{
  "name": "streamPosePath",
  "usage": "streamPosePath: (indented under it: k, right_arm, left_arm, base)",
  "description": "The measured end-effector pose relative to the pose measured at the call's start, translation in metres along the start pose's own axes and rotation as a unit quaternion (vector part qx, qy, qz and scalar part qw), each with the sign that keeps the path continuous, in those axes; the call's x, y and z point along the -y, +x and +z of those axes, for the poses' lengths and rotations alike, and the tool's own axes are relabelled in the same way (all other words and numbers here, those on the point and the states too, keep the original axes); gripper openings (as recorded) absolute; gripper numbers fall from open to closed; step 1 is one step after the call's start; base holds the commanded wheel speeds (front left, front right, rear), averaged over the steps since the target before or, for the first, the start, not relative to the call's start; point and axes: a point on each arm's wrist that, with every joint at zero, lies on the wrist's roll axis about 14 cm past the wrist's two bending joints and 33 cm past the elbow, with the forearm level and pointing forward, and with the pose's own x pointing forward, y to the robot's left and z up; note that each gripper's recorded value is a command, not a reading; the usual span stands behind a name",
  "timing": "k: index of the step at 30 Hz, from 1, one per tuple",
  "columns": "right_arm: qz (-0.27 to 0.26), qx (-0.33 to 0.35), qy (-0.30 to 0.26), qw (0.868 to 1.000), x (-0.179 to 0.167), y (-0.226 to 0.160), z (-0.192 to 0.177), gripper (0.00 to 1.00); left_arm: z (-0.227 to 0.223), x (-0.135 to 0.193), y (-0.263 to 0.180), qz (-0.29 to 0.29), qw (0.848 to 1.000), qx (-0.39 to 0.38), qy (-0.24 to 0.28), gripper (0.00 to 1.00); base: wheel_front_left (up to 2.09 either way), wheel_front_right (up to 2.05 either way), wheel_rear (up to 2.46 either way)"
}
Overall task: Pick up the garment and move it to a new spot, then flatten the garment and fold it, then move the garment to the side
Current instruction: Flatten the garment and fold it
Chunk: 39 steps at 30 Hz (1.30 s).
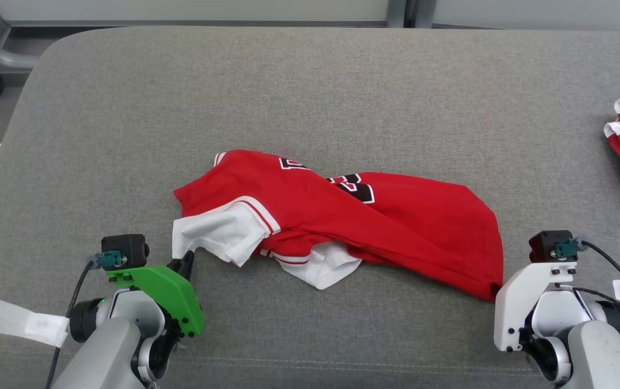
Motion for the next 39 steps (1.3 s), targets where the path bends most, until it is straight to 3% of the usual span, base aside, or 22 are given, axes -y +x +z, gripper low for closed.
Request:
streamPosePath:
  k: [8, 9, 10, 11, 17, 22, 27, 33, 39]
  right_arm:
    - [0.009, -0.002, -0.001, 1.0, -0.006, 0.004, 0.0, 0.29]
    - [0.011, -0.003, -0.002, 1.0, -0.007, 0.004, 0.0, 0.2]
    - [0.012, -0.003, -0.003, 1.0, -0.008, 0.004, 0.0, 0.05]
    - [0.013, -0.003, -0.003, 1.0, -0.009, 0.004, 0.0, 0.0]
    - [0.012, 0.001, -0.002, 1.0, -0.008, 0.003, 0.001, 0.0]
    - [0.008, 0.016, -0.001, 1.0, -0.005, -0.001, 0.008, 0.0]
    - [0.008, 0.038, 0.001, 0.999, -0.005, -0.008, 0.017, 0.0]
    - [0.015, 0.098, 0.023, 0.995, -0.003, -0.023, 0.042, 0.0]
    - [0.02, 0.185, 0.058, 0.981, 0.006, -0.042, 0.083, 0.0]
  left_arm:
    - [-0.001, -0.001, 0.0, 0.002, 1.0, -0.001, -0.001, 0.15]
    - [-0.001, -0.002, 0.0, 0.002, 1.0, -0.001, -0.002, 0.15]
    - [-0.001, -0.001, -0.001, 0.002, 1.0, -0.001, -0.002, 0.15]
    - [-0.001, -0.001, -0.001, 0.002, 1.0, -0.001, -0.002, 0.15]
    - [0.0, 0.0, 0.0, 0.0, 1.0, -0.001, -0.001, 0.12]
    - [0.004, 0.001, -0.001, 0.0, 1.0, 0.006, -0.001, 0.0]
    - [0.012, 0.002, -0.004, -0.002, 1.0, 0.023, 0.0, 0.0]
    - [0.049, 0.012, -0.011, -0.018, 0.994, 0.104, -0.012, 0.0]
    - [0.09, 0.025, -0.027, -0.038, 0.982, 0.184, -0.025, 0.0]
  base:
    - [0.0, 0.0, 0.0]
    - [0.0, 0.0, 0.0]
    - [0.0, 0.0, 0.0]
    - [0.0, 0.0, 0.0]
    - [0.0, 0.0, 0.0]
    - [0.0, 0.0, 0.0]
    - [0.0, 0.0, 0.0]
    - [0.0, 0.0, 0.0]
    - [0.0, 0.0, 0.0]
